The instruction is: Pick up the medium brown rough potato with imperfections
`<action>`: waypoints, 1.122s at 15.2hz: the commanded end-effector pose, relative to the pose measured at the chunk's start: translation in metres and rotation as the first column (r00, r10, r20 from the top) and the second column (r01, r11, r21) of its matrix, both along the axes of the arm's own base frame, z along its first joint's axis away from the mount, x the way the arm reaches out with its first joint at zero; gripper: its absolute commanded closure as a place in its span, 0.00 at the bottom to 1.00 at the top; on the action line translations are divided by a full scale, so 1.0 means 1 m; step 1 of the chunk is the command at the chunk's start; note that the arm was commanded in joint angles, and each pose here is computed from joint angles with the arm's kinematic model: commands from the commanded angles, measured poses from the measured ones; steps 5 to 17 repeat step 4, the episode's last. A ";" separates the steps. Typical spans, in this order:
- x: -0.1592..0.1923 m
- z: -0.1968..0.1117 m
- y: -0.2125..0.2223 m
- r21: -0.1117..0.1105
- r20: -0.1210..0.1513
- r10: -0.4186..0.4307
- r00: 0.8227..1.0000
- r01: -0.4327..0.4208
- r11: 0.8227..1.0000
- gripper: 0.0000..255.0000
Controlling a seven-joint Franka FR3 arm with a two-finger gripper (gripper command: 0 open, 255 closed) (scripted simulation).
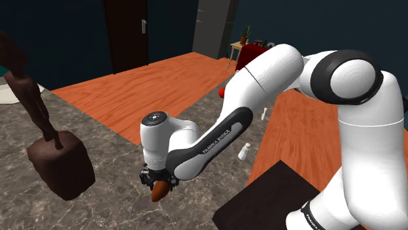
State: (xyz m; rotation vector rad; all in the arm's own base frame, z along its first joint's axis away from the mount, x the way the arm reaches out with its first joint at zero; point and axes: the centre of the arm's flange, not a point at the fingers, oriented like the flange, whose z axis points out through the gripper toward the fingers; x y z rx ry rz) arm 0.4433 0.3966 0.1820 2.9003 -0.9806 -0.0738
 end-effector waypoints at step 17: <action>0.000 0.017 -0.001 0.000 0.000 0.000 1.000 0.000 1.000 1.00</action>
